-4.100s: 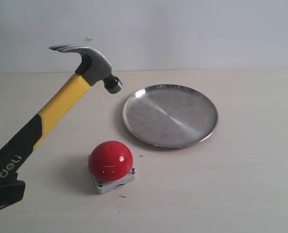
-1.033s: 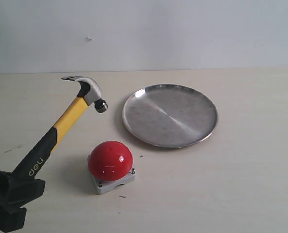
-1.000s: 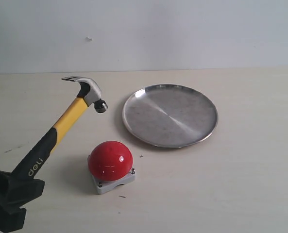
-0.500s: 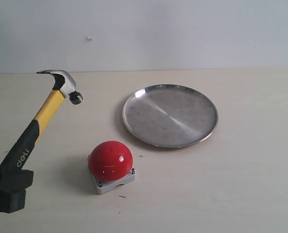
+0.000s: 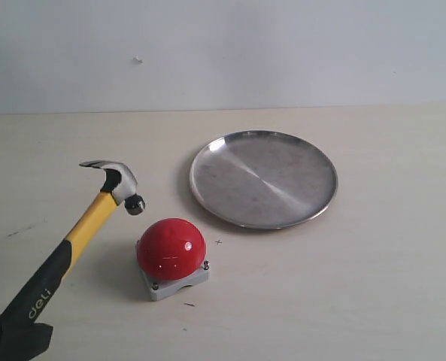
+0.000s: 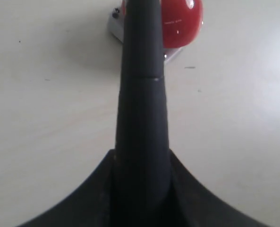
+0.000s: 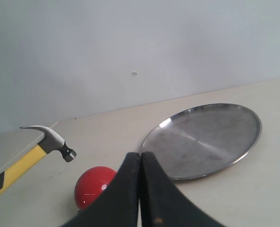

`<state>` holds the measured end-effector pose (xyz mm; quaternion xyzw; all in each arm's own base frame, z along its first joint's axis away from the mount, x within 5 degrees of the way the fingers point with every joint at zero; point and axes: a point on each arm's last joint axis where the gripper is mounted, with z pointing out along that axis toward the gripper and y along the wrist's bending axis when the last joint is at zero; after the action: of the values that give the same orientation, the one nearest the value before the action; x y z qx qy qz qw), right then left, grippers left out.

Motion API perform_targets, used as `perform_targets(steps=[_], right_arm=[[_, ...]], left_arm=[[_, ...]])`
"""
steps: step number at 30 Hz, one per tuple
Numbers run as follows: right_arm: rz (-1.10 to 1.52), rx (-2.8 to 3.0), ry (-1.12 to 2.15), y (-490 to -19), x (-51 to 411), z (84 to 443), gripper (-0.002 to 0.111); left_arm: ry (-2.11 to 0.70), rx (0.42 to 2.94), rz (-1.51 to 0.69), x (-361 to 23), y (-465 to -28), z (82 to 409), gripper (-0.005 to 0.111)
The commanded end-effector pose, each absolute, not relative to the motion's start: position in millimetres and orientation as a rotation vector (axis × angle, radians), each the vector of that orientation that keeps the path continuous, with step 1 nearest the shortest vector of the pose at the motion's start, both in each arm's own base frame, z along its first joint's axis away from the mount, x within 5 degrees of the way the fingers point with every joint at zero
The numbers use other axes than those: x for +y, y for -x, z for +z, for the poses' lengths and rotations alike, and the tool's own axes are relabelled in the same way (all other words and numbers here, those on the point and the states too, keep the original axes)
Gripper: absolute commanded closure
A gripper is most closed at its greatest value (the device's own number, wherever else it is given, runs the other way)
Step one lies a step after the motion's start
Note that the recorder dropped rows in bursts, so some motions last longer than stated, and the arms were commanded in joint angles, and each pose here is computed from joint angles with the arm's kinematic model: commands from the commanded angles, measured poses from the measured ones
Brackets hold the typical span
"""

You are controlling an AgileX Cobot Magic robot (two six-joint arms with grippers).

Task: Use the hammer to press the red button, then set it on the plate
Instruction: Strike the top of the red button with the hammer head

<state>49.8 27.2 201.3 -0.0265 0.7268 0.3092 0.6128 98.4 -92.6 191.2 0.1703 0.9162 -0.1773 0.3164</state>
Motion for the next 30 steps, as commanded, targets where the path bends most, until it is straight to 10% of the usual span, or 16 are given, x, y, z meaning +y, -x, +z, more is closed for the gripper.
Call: perform_targets(steps=[1, 30], right_arm=[[0.707, 1.665, 0.070, -50, 27, 201, 0.108], [0.707, 1.665, 0.070, -50, 27, 201, 0.108]], left_arm=[[-0.518, 2.288, -0.565, -104, -98, 202, 0.107], [-0.735, 2.252, -0.466, -120, -111, 200, 0.107]])
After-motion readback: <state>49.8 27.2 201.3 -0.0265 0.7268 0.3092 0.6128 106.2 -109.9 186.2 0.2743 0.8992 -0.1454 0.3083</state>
